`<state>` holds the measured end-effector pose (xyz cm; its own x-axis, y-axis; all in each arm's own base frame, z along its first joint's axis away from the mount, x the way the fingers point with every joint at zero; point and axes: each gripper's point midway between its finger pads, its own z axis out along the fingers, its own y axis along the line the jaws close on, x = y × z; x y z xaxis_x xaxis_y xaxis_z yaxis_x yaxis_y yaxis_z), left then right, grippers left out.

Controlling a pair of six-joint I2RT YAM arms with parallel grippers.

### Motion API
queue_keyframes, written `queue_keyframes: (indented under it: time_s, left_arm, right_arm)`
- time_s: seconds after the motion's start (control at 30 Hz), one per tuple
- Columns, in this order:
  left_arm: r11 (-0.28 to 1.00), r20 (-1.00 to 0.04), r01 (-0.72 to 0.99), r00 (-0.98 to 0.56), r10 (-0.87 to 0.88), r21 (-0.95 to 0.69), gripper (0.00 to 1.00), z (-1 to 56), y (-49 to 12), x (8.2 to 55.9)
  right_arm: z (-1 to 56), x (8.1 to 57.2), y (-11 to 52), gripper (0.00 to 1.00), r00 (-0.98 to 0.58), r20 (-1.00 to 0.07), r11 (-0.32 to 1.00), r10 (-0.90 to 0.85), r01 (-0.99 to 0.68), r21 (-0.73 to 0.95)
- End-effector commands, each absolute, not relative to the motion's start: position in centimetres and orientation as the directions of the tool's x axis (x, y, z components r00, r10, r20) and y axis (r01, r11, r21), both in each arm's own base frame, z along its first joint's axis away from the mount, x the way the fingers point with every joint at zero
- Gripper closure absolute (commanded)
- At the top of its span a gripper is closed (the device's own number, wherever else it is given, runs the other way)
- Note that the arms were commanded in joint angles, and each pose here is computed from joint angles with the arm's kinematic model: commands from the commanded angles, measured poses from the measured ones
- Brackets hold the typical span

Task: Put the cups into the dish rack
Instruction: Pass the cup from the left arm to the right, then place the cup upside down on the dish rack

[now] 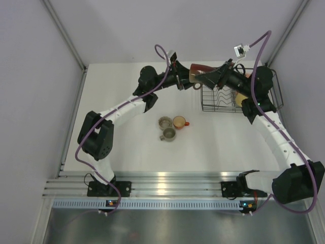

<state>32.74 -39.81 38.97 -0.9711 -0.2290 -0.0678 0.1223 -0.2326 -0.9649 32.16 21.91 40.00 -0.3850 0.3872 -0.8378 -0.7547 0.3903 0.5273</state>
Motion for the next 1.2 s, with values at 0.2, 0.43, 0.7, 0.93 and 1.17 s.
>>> queue_keyframes:
  time_s: [0.2, 0.43, 0.7, 0.93, 1.17]
  left_arm:
    - [-0.323, -0.197, 0.269, -0.951, -0.238, -0.908, 0.57, 43.5, -38.5, 30.5]
    - [-0.298, -0.186, 0.251, -0.955, -0.232, -0.921, 0.5, 41.6, -39.1, 31.2]
    - [-0.25, -0.177, 0.233, -0.958, -0.226, -0.94, 0.49, 38.0, -40.2, 32.7]
    - [-0.136, -0.251, 0.285, -0.942, -0.225, -0.949, 0.49, 35.1, -40.9, 33.8]
    - [0.081, -0.392, 0.384, -0.891, -0.229, -0.92, 0.49, 33.1, -40.2, 35.6]
  right_arm:
    - [41.1, 34.6, 19.1, 1.0, -0.257, -0.852, 0.499, 0.455, -0.72, 0.483]
    - [41.2, 35.1, 18.2, 1.0, -0.241, -0.848, 0.512, 0.472, -0.708, 0.486]
    - [40.9, 35.9, 16.6, 1.0, -0.231, -0.841, 0.532, 0.489, -0.685, 0.497]
    - [40.8, 36.6, 14.8, 1.0, -0.223, -0.839, 0.564, 0.497, -0.652, 0.507]
    - [39.6, 38.1, 9.7, 1.0, -0.229, -0.866, 0.685, 0.445, -0.535, 0.494]
